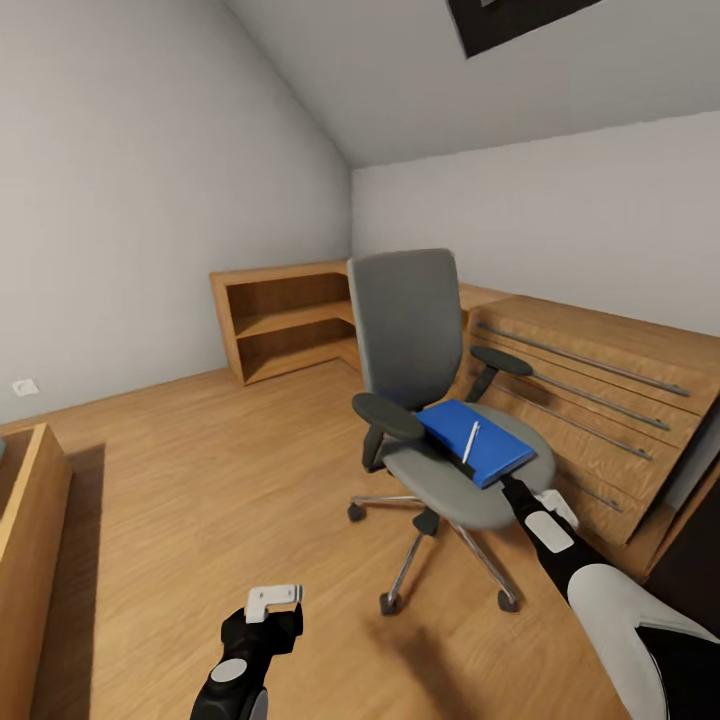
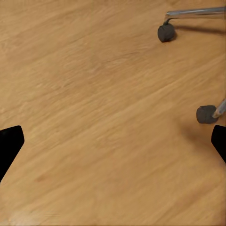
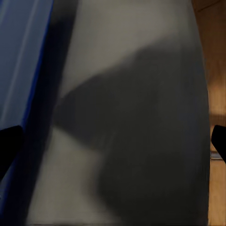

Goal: In the bedroom, organize the workspace by keeping the computer under the desk, ensuring the monitor is on the desk, placing the keyboard on the desk next to the monitor, placing the mouse on the desk next to the keyboard, moving the folder from the swivel chair onto the desk next to the mouse, stacking the notebook on top of the folder with the pen on top of the notebook, and positioning the swivel chair next to the desk.

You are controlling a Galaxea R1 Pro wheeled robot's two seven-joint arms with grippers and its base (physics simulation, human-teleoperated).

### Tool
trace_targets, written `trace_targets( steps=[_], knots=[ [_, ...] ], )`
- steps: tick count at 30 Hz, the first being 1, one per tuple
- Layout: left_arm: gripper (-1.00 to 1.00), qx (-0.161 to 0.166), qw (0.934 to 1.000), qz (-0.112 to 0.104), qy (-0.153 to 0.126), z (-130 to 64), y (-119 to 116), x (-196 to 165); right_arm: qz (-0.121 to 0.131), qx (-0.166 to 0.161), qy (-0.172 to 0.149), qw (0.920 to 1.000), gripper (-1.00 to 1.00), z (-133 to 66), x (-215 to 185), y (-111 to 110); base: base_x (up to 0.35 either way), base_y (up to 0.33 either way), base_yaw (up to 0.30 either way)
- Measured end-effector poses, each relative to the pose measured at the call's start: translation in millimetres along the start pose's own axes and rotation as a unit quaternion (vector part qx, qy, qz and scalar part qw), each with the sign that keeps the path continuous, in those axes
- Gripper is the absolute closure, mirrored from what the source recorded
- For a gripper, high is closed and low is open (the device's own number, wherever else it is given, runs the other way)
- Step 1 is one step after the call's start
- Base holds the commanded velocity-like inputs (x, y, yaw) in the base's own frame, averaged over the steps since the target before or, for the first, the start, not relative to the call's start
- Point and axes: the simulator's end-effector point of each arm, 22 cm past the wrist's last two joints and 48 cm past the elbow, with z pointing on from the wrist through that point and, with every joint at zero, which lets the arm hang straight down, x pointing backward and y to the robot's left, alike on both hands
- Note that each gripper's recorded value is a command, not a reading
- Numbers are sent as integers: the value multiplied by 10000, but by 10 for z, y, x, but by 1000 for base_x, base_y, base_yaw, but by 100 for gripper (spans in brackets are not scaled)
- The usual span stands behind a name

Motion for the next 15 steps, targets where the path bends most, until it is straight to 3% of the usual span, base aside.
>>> trace_targets(
  steps=[5, 15],
  knots=[
    [-100, -4, 10000, -2, 2, 1, 2, 2, -9, -31, -2, 10000, -100, 2, 1, 21, -30, 0, 0],
    [-100, -6, 10000, 0, 12, 4, 3, 7, -10, -28, -1, 10000, -100, 4, 4, 17, -291, 0, 0]
  ],
)
